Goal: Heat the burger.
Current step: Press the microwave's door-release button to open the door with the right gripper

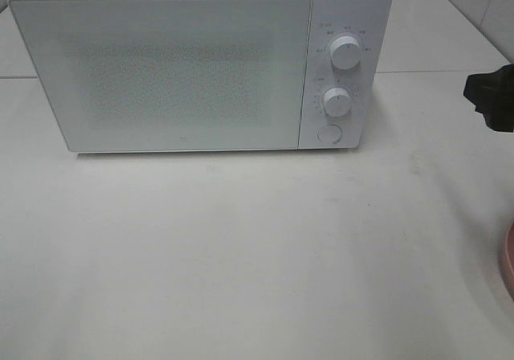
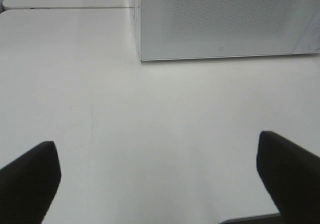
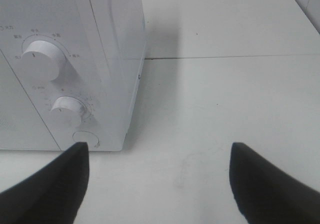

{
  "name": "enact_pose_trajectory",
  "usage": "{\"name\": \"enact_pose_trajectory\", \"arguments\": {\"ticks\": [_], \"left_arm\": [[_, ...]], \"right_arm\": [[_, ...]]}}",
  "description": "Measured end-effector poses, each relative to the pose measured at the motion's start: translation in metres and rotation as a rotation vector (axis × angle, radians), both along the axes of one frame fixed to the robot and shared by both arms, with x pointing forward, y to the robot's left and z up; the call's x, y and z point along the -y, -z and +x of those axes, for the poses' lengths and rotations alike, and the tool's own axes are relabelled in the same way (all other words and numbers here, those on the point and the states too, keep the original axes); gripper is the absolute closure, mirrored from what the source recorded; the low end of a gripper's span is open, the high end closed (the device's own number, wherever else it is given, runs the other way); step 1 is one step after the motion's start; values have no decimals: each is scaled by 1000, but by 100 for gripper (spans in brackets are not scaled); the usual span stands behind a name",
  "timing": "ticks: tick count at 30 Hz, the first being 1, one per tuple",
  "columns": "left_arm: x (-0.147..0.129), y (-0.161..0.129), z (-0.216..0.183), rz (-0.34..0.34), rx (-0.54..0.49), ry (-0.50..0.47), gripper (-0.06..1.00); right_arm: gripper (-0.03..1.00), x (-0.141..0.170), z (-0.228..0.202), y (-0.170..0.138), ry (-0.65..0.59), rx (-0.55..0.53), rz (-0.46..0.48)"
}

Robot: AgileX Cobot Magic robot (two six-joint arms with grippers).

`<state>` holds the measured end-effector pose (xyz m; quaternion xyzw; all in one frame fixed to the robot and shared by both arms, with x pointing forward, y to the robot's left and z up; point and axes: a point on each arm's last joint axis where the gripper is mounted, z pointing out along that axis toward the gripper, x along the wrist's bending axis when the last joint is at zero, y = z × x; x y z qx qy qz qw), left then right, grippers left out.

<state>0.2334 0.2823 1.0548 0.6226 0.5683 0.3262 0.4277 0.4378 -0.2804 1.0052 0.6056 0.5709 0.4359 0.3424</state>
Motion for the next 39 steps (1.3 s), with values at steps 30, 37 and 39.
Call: {"name": "enact_pose_trajectory", "arguments": {"ticks": [30,37,39], "left_arm": [[0,0,0,0,0,0,-4],[0,0,0,0,0,0,-4],[0,0,0,0,0,0,-4]], "right_arm": [[22,-88,25,61,-109,71,-78],[22,-105,19,82,-79,57,-96],[22,-107,18,85,-75,54,-102]]}}
